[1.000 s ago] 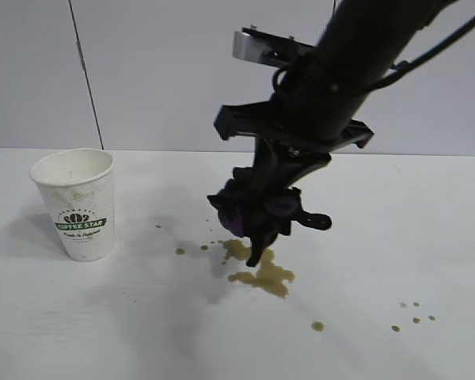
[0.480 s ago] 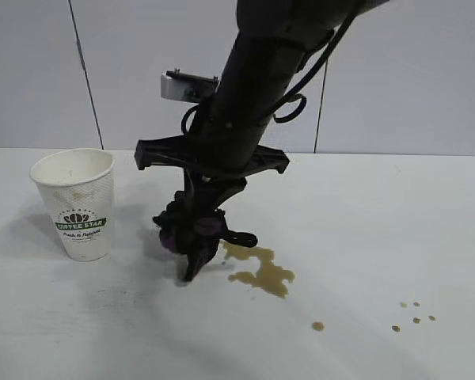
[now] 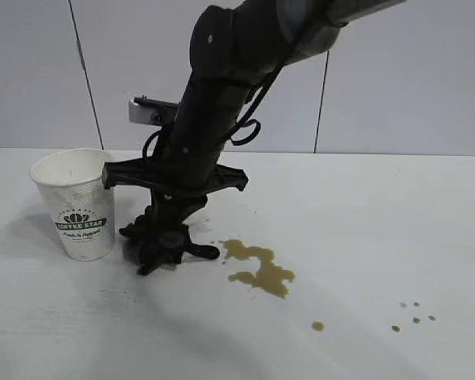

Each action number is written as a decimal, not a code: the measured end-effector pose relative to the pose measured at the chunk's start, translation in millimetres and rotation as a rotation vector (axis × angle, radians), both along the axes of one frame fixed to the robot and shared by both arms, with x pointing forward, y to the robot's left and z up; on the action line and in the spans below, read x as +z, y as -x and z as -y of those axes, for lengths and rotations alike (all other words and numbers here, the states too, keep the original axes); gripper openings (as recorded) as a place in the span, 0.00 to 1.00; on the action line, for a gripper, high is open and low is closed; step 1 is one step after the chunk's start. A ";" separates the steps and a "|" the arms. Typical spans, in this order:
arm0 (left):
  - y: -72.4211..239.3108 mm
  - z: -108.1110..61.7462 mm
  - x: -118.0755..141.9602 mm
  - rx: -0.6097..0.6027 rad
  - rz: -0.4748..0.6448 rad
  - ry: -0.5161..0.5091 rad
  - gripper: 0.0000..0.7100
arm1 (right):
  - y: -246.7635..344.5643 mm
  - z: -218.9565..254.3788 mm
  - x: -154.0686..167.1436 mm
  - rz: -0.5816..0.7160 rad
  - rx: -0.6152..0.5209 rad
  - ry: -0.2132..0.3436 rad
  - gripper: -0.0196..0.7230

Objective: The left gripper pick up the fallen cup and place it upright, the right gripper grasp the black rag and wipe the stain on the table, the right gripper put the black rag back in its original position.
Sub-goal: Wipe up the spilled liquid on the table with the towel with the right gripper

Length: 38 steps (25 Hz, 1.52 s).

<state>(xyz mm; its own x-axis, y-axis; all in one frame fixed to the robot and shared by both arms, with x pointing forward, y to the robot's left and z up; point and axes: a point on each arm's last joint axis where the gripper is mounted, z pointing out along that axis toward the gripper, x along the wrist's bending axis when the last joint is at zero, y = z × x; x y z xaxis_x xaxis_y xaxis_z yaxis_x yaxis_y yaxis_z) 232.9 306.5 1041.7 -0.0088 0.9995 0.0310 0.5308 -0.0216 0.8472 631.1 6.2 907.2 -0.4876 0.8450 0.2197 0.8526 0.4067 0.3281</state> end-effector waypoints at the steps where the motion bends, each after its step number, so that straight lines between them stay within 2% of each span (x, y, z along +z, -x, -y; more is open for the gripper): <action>1: 0.0 0.0 0.0 0.000 0.000 0.000 0.80 | 0.0 0.7 -0.4 -0.001 0.005 0.011 0.11; 4: 0.0 0.0 0.0 0.000 0.000 0.000 0.80 | -0.8 4.7 2.9 0.005 0.039 0.077 0.11; 10: 0.0 0.1 0.0 0.000 0.000 0.001 0.80 | 1.4 23.0 4.1 -0.022 0.119 0.307 0.11; 13: 0.0 0.1 0.0 0.000 0.000 0.001 0.80 | 7.8 29.9 3.1 -0.093 0.147 0.382 0.11; 16: 0.0 0.1 0.0 0.000 0.000 0.001 0.80 | 13.6 29.8 2.9 -0.155 0.168 0.377 0.11; 21: 0.0 0.1 0.0 0.000 0.000 0.001 0.80 | 21.1 20.6 3.7 -0.218 0.201 0.281 0.11; 24: 0.0 0.1 0.0 0.000 0.000 0.001 0.80 | 22.1 19.4 4.3 -0.207 0.220 0.291 0.11; 26: 0.0 0.1 0.0 0.000 0.000 0.001 0.80 | 19.8 22.9 4.4 -0.173 0.230 0.347 0.11; 31: 0.0 0.1 0.0 0.000 0.000 0.001 0.80 | 3.7 42.4 6.7 -0.018 0.157 0.580 0.11; 33: 0.0 0.1 0.0 0.000 0.000 0.001 0.80 | -0.7 47.6 8.1 0.016 0.131 0.626 0.11; 35: 0.0 0.1 0.0 0.000 0.000 0.001 0.80 | -0.2 47.9 7.6 -0.001 0.122 0.610 0.11; 38: 0.0 0.1 0.0 0.000 0.000 0.001 0.80 | 7.6 39.5 6.8 -0.090 0.134 0.486 0.11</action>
<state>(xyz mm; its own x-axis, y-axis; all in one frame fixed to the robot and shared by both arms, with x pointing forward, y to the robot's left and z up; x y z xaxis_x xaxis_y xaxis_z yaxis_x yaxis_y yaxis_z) 232.9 306.4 1041.7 -0.0083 0.9995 0.0303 0.5308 -0.0213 0.8472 623.5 -33.3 914.1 -0.5958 0.7913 -0.1370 0.7987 0.6017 0.0018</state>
